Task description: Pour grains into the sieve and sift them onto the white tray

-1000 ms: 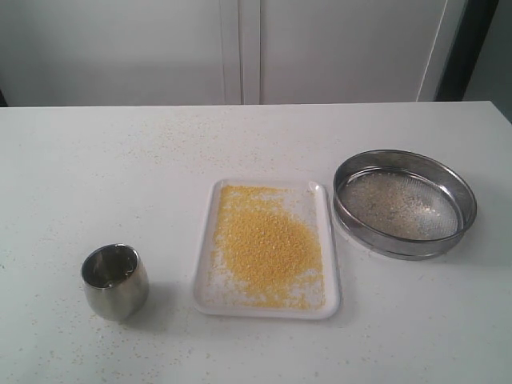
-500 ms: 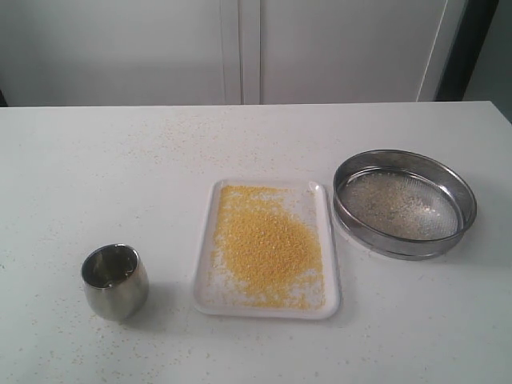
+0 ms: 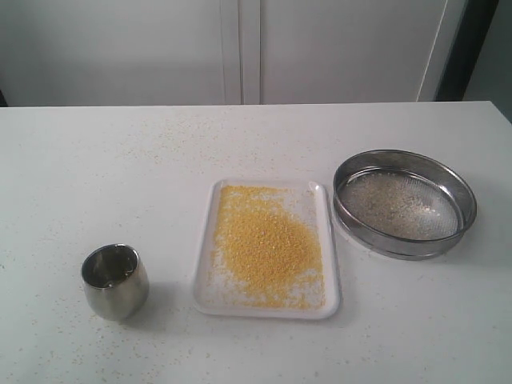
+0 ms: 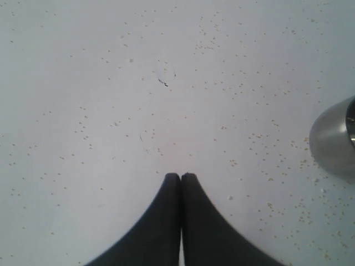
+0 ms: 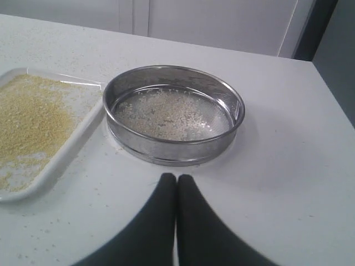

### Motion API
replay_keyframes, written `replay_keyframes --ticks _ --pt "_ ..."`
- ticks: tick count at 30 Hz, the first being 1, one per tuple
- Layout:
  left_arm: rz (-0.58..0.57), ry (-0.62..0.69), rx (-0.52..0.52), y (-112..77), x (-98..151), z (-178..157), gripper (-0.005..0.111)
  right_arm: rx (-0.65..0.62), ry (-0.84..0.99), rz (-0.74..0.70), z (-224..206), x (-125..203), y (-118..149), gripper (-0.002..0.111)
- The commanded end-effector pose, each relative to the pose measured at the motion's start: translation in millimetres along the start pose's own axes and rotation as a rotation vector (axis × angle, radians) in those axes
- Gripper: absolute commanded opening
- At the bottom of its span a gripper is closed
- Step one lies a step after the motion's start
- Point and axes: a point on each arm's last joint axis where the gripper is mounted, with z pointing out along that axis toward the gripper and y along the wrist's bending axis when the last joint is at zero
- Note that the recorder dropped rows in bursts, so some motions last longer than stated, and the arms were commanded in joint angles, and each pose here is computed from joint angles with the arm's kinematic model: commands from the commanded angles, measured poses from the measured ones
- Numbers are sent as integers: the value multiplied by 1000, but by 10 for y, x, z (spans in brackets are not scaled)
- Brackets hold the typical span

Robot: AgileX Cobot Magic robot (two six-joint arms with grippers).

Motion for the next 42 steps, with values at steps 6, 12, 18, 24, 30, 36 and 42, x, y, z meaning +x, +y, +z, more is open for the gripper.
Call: replay_keyframes --ticks 6,12,18,24,30,36,42 --pt "-7 -2 -1 4 3 -25 0 -2 -3 -6 59 123 9 0" --pt "-7 -2 -1 4 3 -25 0 -2 -15 -6 59 112 9 0" --pt "-7 -2 -1 4 3 -25 0 -2 -15 -6 59 112 9 0" --pt "-7 -2 -1 4 3 -25 0 -2 -15 -6 59 112 9 0" --pt "-7 -2 -1 4 3 -25 0 -2 -15 -6 59 112 9 0" --pt "-7 -2 -1 4 3 -25 0 -2 -15 -6 59 112 9 0" --pt "-7 -2 -1 4 3 -25 0 -2 -15 -6 59 112 9 0"
